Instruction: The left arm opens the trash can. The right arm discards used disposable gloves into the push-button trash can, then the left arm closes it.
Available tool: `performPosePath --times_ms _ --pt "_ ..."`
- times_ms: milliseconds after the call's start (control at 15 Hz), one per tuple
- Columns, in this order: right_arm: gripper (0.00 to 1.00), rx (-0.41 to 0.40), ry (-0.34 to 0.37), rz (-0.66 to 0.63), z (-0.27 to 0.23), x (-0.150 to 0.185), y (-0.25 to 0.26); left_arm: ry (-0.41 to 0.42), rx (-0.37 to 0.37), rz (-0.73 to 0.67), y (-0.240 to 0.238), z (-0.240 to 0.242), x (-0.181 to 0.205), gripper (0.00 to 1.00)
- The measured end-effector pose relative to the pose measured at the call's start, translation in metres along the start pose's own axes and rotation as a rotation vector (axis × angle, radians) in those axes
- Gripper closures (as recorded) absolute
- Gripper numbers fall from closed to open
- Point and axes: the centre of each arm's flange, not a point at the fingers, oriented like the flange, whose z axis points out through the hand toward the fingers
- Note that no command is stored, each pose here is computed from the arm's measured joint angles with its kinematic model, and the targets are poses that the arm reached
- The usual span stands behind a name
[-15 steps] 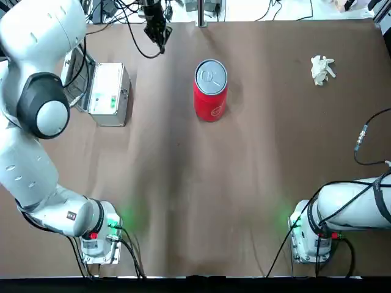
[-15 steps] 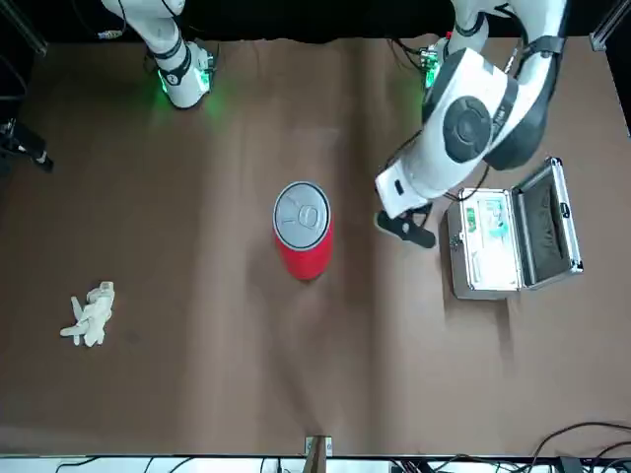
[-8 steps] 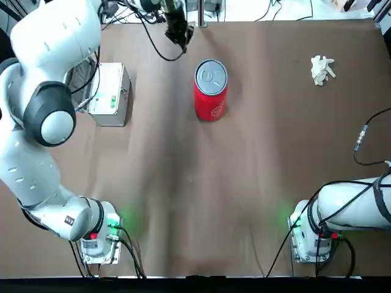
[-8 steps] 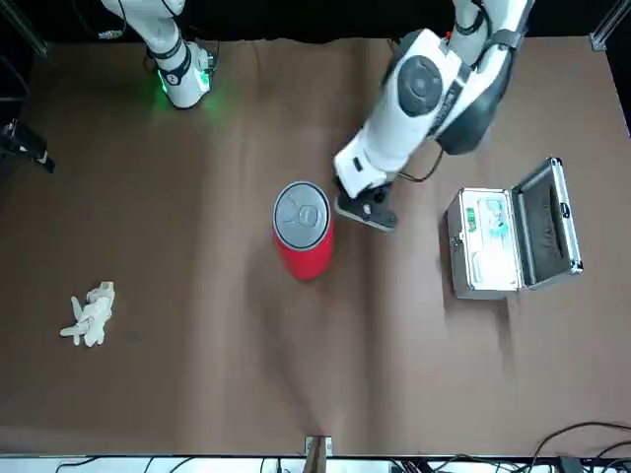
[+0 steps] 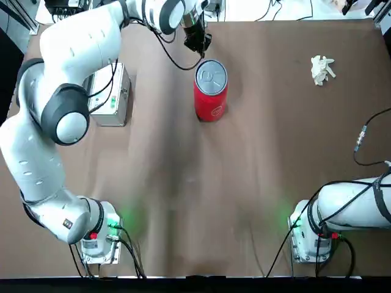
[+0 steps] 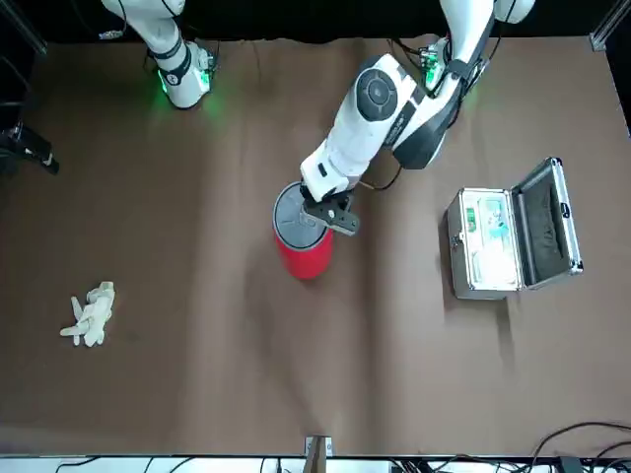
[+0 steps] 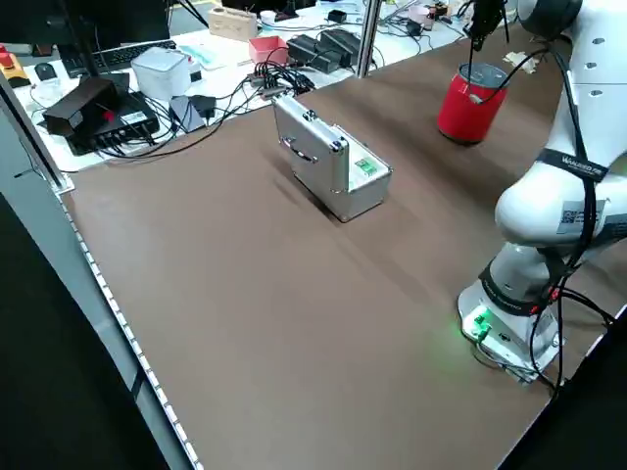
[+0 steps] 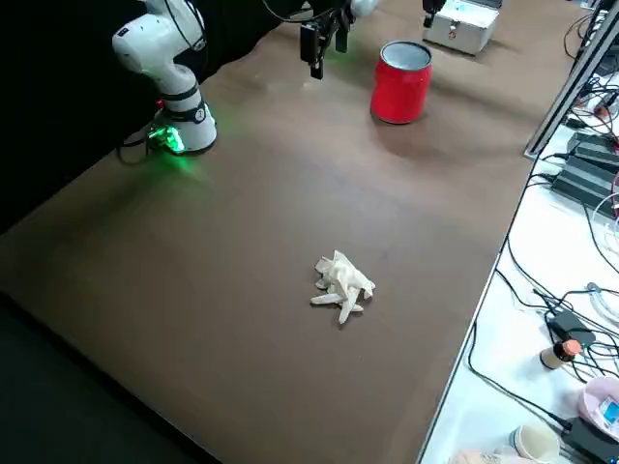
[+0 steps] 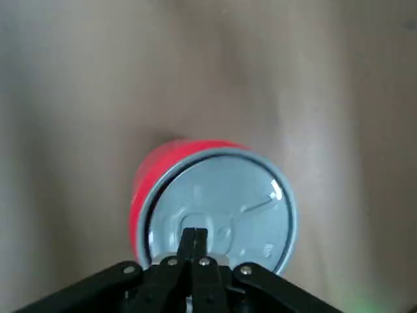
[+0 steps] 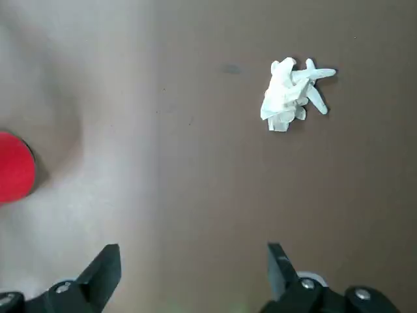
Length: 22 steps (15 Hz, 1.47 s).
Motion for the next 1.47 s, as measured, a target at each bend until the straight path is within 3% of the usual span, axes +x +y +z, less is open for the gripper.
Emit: performPosePath --times_ms 200,533,1467 --pt "0.01 0.000 -0.001 -0.001 0.001 0.000 0.000 0.070 -0.014 -0.002 0.018 0.012 -0.002 0.99" --pt "0.01 0.000 -0.002 -0.001 0.001 0.000 0.000 0.100 -0.009 -0.009 0.042 0.056 -0.016 0.99" --pt "0.01 0.001 -0.011 -0.001 0.005 0.002 0.000 0.093 0.006 0.009 0.059 0.096 -0.033 0.99"
